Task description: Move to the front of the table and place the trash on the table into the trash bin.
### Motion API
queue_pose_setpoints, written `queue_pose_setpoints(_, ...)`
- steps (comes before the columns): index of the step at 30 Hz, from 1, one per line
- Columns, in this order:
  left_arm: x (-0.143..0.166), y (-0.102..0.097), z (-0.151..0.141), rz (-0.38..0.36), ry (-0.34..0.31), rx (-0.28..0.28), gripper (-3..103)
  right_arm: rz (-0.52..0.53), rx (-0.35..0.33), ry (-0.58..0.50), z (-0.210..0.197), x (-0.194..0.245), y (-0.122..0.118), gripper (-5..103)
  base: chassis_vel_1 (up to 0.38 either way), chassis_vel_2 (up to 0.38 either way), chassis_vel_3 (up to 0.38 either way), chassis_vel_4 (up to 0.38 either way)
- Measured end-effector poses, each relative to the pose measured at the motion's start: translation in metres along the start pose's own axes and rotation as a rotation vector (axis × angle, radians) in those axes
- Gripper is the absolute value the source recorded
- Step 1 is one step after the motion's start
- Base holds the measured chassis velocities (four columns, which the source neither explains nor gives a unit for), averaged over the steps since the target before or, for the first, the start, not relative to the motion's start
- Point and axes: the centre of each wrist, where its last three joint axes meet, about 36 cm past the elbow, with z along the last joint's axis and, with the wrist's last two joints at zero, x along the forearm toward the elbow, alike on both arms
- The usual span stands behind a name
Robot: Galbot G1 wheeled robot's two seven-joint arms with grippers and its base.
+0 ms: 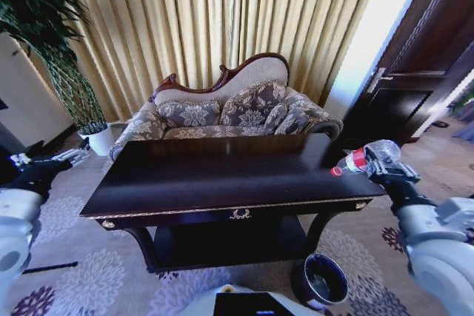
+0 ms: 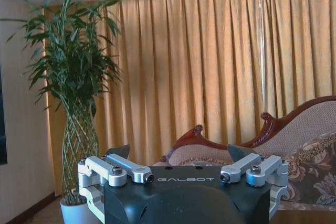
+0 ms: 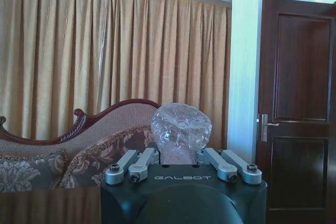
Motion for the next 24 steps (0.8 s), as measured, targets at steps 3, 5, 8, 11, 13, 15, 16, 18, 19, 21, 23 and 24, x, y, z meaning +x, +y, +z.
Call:
queue_pose_setpoints(3,-0.0006,-0.0014,-0.0018,0.005,-0.009,-0.013,100,-0.001,-0.002,0.0,0.0004,0.0001,0.0001,28,0.095,-0.069,-0.065,0.077)
queue_pose_setpoints(5,-0.0004,-0.0028,-0.0037,0.01,-0.017,-0.02,100,-0.001,-0.003,-0.002,0.0003,0.0,0.0001,28,0.107,-0.092,-0.11,0.098)
queue_pose_setpoints(8,0.0001,-0.0032,-0.0036,0.011,-0.017,-0.021,100,0.0,-0.004,-0.001,0.0006,0.0003,0.0,28,0.114,-0.109,-0.117,0.121)
queue_pose_setpoints(11,0.001,-0.0034,-0.0023,0.012,-0.012,-0.02,100,0.002,-0.005,-0.002,0.0012,0.0009,-0.0003,28,0.11,-0.116,-0.115,0.121)
queue_pose_setpoints(13,0.0013,-0.0034,-0.0017,0.012,-0.011,-0.022,100,0.004,-0.007,-0.005,0.0016,0.0013,-0.0004,28,0.124,-0.117,-0.091,0.088)
queue_pose_setpoints(15,0.0011,-0.0035,-0.0019,0.013,-0.012,-0.026,100,0.009,-0.007,-0.01,0.0016,0.0018,-0.0012,28,0.111,-0.111,-0.097,0.095)
queue_pose_setpoints(16,0.0009,-0.0036,-0.0022,0.014,-0.012,-0.028,100,0.012,-0.006,-0.011,0.0017,0.0022,-0.0017,28,0.1,-0.105,-0.094,0.079)
queue_pose_setpoints(18,0.0005,-0.0038,-0.0031,0.018,-0.016,-0.03,100,0.016,-0.003,-0.013,0.002,0.004,-0.0038,28,0.082,-0.093,-0.098,0.077)
queue_pose_setpoints(19,0.0005,-0.0038,-0.0031,0.018,-0.016,-0.03,100,0.016,-0.003,-0.013,0.002,0.004,-0.0038,28,0.082,-0.081,-0.103,0.077)
queue_pose_setpoints(21,0.0007,-0.0044,-0.0037,0.023,-0.018,-0.03,100,0.016,0.0,-0.013,0.0027,0.0064,-0.0065,28,0.079,-0.084,-0.071,0.08)
queue_pose_setpoints(23,0.0008,-0.0047,-0.0034,0.026,-0.018,-0.029,100,0.017,0.003,-0.014,0.0027,0.0073,-0.0077,28,0.077,-0.078,-0.07,0.083)
queue_pose_setpoints(24,0.0008,-0.0047,-0.0034,0.026,-0.018,-0.029,100,0.017,0.003,-0.014,0.0027,0.0073,-0.0077,28,0.077,-0.069,-0.07,0.085)
